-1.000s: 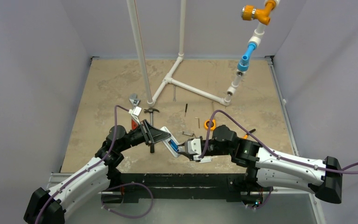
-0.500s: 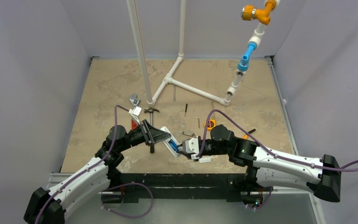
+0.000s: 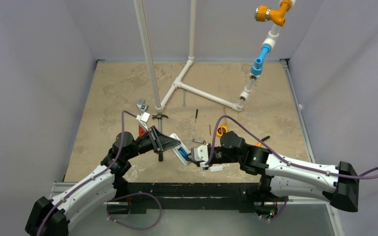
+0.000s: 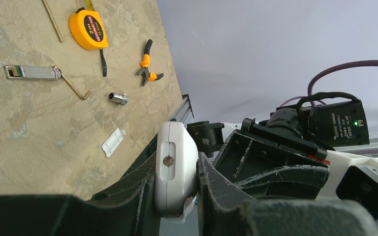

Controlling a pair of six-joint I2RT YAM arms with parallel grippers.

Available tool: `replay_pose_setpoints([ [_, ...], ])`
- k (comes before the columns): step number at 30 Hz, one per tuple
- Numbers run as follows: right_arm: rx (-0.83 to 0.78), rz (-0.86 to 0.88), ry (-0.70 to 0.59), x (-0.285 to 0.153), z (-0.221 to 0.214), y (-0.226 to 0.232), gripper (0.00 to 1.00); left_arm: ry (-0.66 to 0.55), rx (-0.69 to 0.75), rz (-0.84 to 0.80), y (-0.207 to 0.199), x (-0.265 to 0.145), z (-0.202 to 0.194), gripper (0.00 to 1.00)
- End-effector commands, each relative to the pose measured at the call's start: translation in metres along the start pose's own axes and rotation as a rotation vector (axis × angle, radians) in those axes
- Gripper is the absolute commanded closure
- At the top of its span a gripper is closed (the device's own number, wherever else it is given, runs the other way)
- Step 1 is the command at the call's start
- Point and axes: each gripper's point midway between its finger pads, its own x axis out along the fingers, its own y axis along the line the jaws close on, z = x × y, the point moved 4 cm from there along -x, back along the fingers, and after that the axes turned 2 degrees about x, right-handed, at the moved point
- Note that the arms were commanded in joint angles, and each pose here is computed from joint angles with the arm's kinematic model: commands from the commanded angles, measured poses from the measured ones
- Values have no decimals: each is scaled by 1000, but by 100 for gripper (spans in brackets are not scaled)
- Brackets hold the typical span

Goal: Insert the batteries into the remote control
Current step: Load the battery into the remote control.

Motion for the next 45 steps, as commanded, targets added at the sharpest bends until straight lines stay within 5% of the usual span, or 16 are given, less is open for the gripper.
replay_pose_setpoints([
  [1,-5,-18,-50,0,12,-5,85,-13,43,-91,-27,0,8,100],
  [45,7,19,-6,10,1,-6,92,-11,41,-94,-26,0,7,100],
])
